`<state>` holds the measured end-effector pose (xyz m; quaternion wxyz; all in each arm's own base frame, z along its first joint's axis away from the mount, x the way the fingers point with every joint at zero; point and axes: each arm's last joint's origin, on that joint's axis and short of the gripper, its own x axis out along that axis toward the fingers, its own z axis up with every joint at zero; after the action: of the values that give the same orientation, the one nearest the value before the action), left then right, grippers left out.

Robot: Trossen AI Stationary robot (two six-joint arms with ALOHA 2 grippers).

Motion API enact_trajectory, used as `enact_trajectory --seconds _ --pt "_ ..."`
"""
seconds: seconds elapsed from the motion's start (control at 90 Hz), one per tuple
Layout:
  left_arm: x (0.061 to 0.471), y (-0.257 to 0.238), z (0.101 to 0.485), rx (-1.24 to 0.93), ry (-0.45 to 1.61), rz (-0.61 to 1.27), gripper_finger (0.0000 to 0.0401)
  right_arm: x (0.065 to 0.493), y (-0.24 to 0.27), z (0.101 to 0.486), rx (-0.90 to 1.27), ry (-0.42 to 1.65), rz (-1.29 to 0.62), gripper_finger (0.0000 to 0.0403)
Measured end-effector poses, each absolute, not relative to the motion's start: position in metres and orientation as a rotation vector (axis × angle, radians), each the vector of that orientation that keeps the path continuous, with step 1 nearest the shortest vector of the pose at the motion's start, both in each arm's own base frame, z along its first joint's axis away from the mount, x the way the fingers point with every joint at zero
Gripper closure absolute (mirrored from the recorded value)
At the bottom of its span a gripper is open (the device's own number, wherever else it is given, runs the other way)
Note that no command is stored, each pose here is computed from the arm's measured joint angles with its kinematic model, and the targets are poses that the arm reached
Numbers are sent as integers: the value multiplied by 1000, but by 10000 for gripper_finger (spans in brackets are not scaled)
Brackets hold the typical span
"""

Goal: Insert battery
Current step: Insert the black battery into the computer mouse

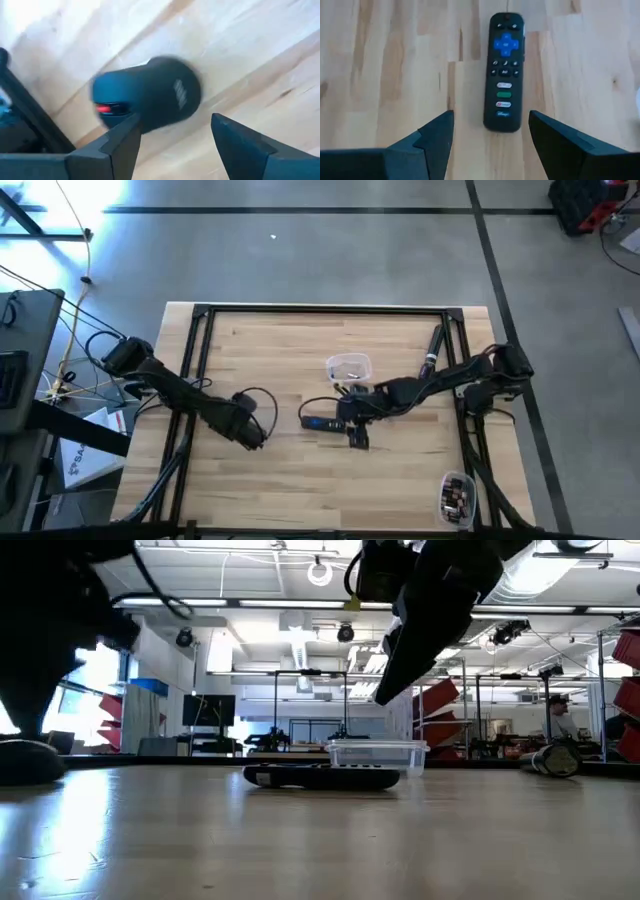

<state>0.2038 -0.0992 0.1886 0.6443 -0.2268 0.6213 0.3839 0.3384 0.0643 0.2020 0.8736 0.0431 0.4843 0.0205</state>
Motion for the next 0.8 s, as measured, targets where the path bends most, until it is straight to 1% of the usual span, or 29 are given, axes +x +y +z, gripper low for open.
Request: enact_trajectory --seconds 0.078,0.133,0.333,0.422,0.522,0.611,0.689,0.8 --pt "204 -99 191 -537 1398 912 183 338 64 202 81 1012 47 174" --pt "201 -98 191 -496 1427 914 183 338 64 202 74 1011 52 174" --pt "198 -101 191 -202 1509 675 183 338 65 202 35 1010 75 174" --pt "196 -102 192 -122 1569 551 182 339 67 202 34 995 81 174" --pt "192 -100 200 -111 1627 418 178 343 68 205 40 944 87 174" --pt "188 -97 209 -124 1616 346 171 347 68 208 44 894 93 174" --pt "183 -92 219 -150 1596 332 160 350 67 210 44 861 94 174" --pt "176 -82 225 -153 1549 359 138 352 63 211 35 846 85 174"
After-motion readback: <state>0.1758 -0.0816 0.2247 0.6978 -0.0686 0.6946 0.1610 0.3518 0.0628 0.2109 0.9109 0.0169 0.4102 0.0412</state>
